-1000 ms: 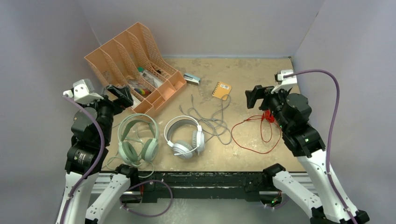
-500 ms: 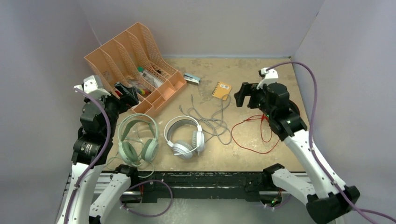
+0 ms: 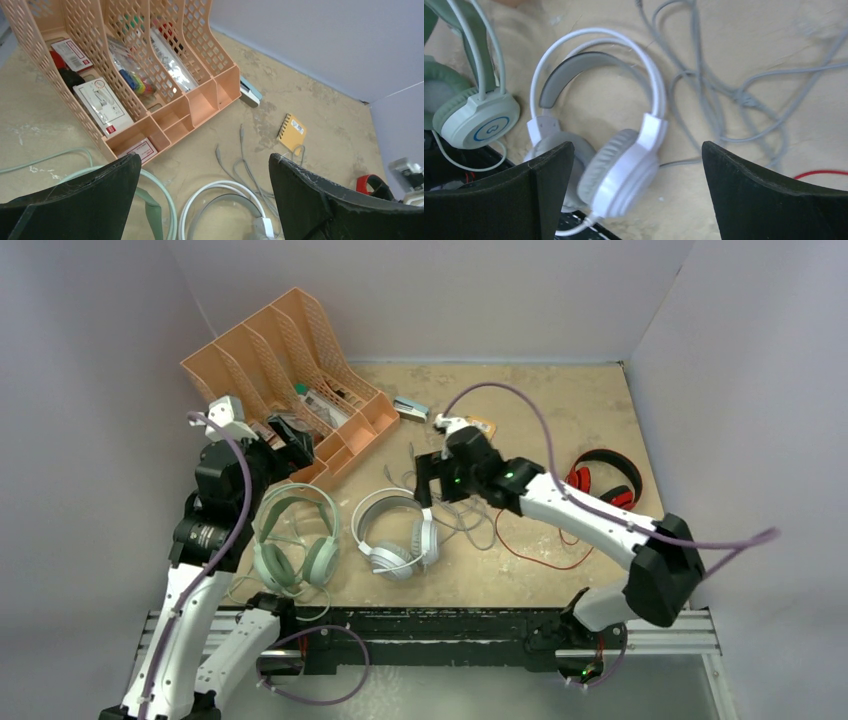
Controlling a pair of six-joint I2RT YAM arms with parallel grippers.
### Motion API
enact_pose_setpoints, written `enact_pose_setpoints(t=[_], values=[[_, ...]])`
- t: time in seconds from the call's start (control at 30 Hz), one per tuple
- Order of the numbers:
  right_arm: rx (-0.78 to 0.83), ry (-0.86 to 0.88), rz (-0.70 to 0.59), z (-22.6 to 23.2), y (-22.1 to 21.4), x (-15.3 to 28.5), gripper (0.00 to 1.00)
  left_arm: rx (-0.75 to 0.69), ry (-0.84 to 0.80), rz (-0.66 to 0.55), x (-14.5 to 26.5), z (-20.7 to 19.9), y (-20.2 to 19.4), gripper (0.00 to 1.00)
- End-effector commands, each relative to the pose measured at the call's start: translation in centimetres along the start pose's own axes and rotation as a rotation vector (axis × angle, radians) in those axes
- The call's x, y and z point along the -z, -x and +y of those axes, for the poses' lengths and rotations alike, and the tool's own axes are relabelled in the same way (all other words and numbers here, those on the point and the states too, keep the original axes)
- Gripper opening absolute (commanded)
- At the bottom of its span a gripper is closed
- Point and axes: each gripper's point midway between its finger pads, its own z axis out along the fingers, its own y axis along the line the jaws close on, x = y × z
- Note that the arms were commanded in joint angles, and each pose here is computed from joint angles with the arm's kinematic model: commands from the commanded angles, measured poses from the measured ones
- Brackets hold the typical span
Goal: Wrap the headphones
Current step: Pick up the headphones from the center of the board.
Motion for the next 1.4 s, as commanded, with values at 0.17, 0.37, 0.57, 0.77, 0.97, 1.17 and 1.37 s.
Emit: enact_pose_setpoints(t=[0.17,0.37,0.57,0.77,0.97,1.17,1.37], values=[[-0.049,-0.314,0.1,2.1,-4.3,-2.7,0.99,0.051,-0.053,0.039,-1.3,-1.2,-0.9,0.98],[-0.026,-0.321,0.166,2.1,-7.0,-4.5,0.94,0.052,-0.049,0.05,-1.1,-1.0,-1.3,0.98],[-0.009,-0.276,0.218,3.6,-9.1,-6.0,0.81,0.053,-0.048,0.067,-1.3,-1.0,-1.6,0.98],[0.002,-0.285,0.235,3.4,-9.8,-6.2,0.69,0.049,-0.035,0.092,-1.6,-0.8,-2.1,0.97],[0.029,-0.304,0.232,2.8,-9.9,-5.8,0.5,0.051,-0.029,0.132,-2.2,-0.7,-3.1,0.96],[0.108,-0.285,0.146,2.7,-7.3,-4.4,0.24,0.043,-0.049,0.221,-3.2,-1.1,-5.1,0.94],[0.292,-0.354,-0.009,1.5,-2.3,-3.0,0.1,0.031,-0.11,0.359,-4.1,-2.1,-8.0,0.9]])
